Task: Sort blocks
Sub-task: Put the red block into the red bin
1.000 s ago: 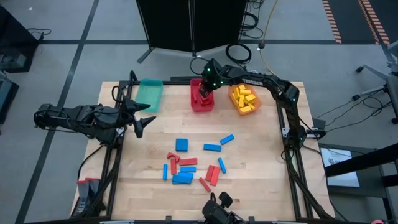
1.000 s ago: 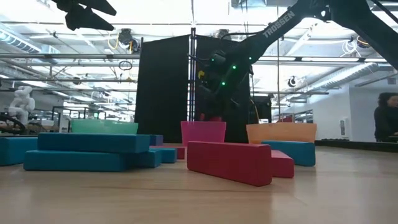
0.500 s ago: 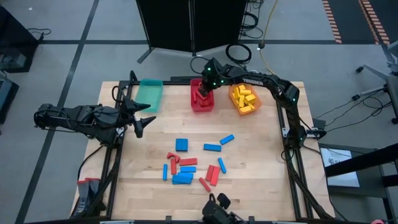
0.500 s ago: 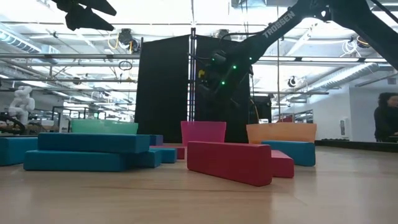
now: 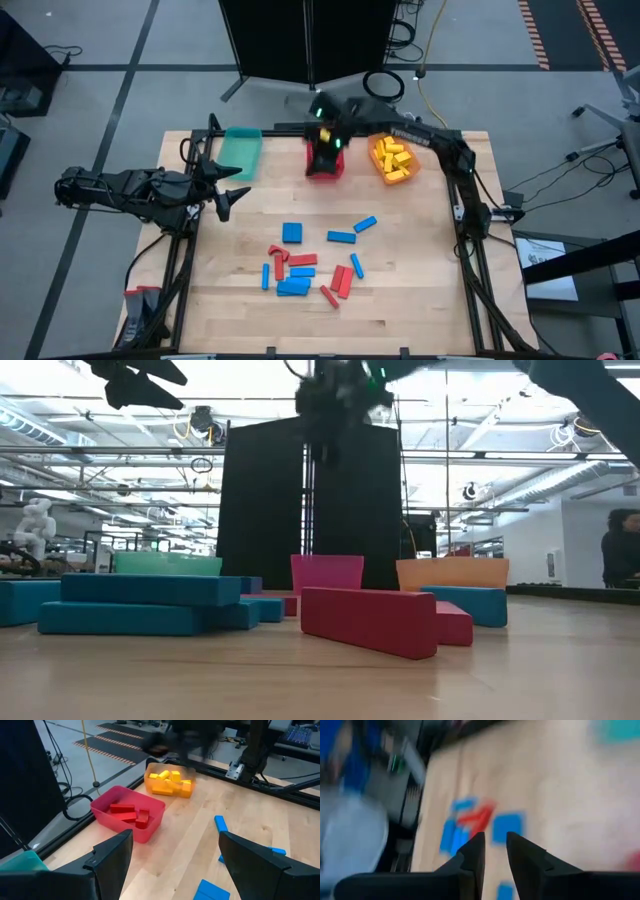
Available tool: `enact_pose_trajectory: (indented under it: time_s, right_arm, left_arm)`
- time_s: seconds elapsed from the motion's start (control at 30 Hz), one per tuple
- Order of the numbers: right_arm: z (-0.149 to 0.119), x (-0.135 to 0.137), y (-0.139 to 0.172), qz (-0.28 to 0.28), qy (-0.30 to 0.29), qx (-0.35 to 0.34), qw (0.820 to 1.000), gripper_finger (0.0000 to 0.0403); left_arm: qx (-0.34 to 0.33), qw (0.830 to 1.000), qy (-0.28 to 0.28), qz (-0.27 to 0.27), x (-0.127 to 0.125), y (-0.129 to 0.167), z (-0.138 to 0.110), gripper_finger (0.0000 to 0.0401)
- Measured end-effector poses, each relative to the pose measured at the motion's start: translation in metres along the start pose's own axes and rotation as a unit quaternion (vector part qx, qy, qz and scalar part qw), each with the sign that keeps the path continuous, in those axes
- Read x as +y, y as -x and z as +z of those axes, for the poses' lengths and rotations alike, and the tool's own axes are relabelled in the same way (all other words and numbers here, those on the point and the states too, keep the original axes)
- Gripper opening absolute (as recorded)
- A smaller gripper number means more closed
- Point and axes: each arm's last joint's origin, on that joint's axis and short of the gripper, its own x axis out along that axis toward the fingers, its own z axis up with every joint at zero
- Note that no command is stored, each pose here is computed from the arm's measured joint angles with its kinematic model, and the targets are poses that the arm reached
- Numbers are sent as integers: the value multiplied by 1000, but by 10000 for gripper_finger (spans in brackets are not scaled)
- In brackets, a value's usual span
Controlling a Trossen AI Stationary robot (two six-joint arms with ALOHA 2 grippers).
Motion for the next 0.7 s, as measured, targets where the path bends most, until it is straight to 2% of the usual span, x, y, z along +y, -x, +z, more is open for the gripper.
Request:
enact_pose_trajectory:
  time_s: [0.1, 0.2, 0.37, 0.5, 0.6, 0.7]
  right_arm:
    - [-17, 49, -36, 22, 47, 99, 994, 75]
    - [-41, 95, -69, 20, 89, 193, 977, 85]
    - [-70, 148, -113, -4, 141, 250, 958, 119]
    - [-96, 167, -144, -22, 146, 275, 950, 147]
    - [-111, 166, -165, -20, 99, 272, 957, 166]
    - [-122, 165, -181, 7, 39, 263, 964, 183]
  left_arm:
    - [2, 1000, -2, 1, 0, 0, -1, 302]
    - [9, 1000, -6, 3, 1, 0, -2, 302]
    - [9, 1000, -10, 3, 1, 0, -2, 302]
    - [9, 1000, -9, 3, 1, 0, -2, 302]
    - [11, 1000, -9, -1, 0, 0, -2, 302]
    - [11, 1000, -7, -2, 0, 0, -2, 302]
